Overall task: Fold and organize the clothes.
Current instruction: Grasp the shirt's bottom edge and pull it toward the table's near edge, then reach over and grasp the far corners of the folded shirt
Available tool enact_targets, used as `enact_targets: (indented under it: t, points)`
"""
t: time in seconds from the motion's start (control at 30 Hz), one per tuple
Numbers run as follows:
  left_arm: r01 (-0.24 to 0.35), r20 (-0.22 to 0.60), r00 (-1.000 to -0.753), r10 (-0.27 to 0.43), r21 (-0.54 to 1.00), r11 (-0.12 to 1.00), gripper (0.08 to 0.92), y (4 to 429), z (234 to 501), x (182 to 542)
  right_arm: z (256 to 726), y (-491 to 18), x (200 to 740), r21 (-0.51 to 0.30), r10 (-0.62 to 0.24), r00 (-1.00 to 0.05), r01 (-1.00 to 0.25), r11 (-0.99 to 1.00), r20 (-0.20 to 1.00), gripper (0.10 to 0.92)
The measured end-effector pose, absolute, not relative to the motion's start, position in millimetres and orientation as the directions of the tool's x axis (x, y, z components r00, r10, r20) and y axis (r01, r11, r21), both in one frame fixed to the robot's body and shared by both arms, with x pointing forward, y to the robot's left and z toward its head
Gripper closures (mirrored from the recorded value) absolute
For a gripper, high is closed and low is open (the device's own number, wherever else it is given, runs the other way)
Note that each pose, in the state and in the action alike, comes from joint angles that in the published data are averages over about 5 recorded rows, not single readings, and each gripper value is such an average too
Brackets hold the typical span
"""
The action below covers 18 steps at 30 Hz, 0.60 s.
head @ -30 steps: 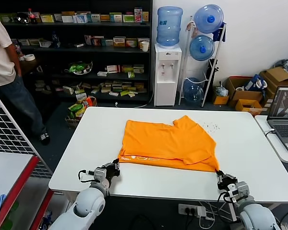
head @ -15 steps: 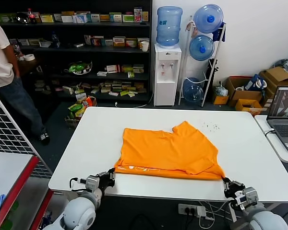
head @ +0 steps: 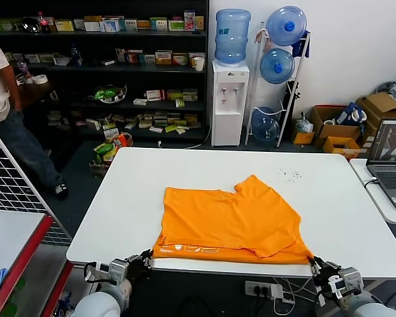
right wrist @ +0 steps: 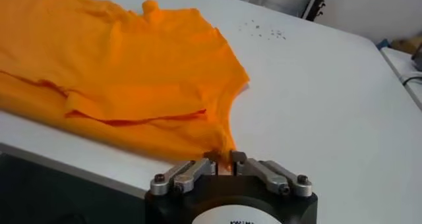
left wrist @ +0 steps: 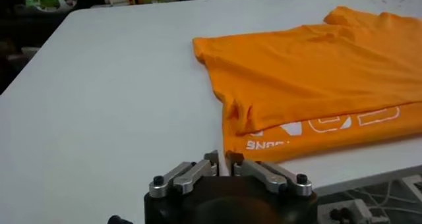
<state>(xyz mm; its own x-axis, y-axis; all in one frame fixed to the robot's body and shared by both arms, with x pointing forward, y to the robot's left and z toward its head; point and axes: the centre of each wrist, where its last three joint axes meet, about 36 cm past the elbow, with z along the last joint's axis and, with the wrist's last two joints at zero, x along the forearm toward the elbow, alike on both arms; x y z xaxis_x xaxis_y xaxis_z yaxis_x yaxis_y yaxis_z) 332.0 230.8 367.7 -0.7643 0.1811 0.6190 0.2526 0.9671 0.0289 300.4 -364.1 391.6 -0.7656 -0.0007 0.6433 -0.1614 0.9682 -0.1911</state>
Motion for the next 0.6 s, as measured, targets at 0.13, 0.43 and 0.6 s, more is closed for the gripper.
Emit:
enact_targets:
  t: [0.13,0.43,0.6]
  points:
    - [0.243,0.627,-0.758,0.180,0.014,0.970,0.706,229.9,375.7,323.3,400.6,-361.1,299.8,-0.178,-0.008,-0.778,-0.153,0.972,0.629,0.616]
    - [0.241,0.559,-0.805,0.197,0.005,0.970,0.446,228.6,397.3,327.3,418.7,-367.1,318.4,-0.136,-0.043,-0.861,-0.129,0.982,0.507,0.356]
    - [0.257,0.473,-0.854,0.216,0.023,0.966,0.307,225.2,402.0,349.9,422.4,-375.5,347.0,-0.099,-0.069,-0.886,-0.128,0.987,0.458,0.228]
